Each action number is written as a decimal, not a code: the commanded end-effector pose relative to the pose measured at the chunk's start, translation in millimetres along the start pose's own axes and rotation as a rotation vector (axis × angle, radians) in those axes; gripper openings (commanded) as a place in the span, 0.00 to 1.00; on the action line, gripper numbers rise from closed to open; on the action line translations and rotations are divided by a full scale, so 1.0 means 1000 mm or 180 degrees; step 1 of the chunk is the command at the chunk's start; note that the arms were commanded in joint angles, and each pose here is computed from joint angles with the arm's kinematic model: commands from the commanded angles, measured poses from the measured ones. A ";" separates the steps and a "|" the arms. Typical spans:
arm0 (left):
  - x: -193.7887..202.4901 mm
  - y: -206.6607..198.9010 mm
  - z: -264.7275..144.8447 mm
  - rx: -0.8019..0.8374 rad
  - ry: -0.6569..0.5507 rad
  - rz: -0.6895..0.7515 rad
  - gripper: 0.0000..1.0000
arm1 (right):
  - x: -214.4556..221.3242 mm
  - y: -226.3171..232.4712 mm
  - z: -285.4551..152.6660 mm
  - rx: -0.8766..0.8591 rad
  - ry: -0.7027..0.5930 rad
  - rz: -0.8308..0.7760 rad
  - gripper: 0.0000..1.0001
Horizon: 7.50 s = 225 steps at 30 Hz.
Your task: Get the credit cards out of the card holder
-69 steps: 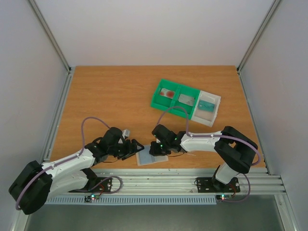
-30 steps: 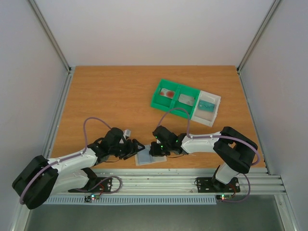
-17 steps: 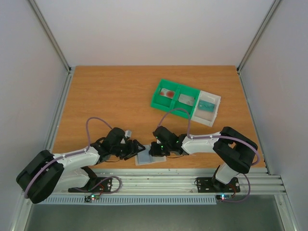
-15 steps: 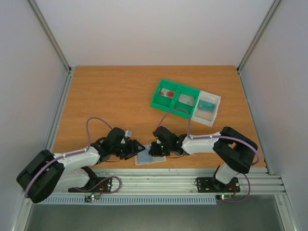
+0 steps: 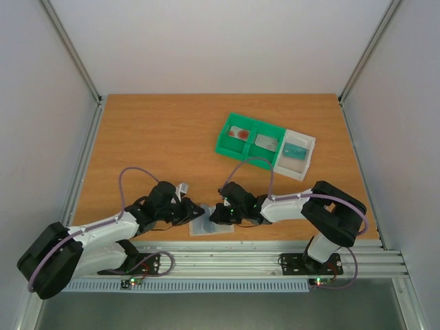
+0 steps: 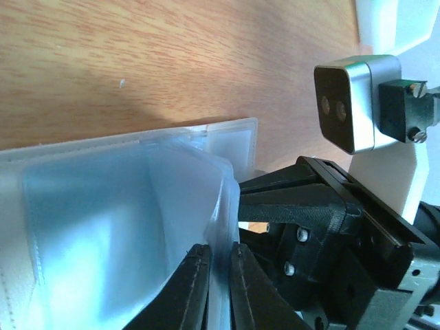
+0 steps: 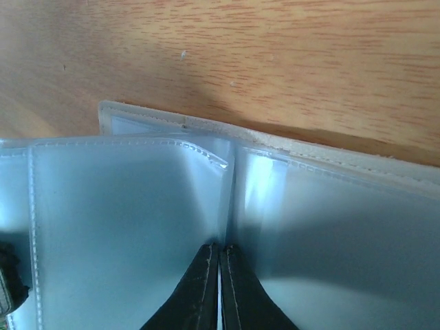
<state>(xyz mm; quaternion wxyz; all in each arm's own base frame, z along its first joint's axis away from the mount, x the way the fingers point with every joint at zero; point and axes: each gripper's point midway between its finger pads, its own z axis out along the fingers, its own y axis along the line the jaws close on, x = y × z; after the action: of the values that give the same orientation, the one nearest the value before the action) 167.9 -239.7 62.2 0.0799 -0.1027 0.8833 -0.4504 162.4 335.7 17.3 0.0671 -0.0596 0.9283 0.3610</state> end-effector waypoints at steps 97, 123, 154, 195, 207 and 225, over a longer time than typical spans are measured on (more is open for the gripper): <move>0.018 -0.051 0.027 0.0130 0.0321 0.0321 0.32 | 0.006 -0.021 -0.050 0.0300 -0.0388 -0.0059 0.18; 0.018 -0.054 0.031 0.0106 0.0319 0.0354 0.34 | 0.018 0.029 -0.061 -0.0399 -0.0336 -0.0166 0.38; 0.026 -0.058 0.036 0.0064 0.0355 0.0369 0.36 | 0.017 0.010 -0.069 -0.0211 -0.0489 0.0201 0.26; 0.029 -0.043 0.029 -0.0046 0.0330 0.0330 0.16 | 0.003 -0.036 -0.023 0.0212 -0.0513 -0.0076 0.11; 0.028 -0.039 0.033 -0.0092 0.0335 0.0306 0.24 | -0.015 -0.035 -0.032 0.0028 -0.0515 -0.0120 0.12; 0.019 -0.021 0.031 -0.0420 0.0190 0.0417 0.32 | -0.015 -0.033 -0.096 0.0601 -0.0558 -0.0087 0.28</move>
<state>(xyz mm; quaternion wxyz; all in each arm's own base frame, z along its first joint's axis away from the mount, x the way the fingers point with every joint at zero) 150.8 -272.5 53.9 0.0603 -0.0473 0.9216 -0.3805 174.0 255.4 58.0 0.1508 -0.0261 0.9434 0.2943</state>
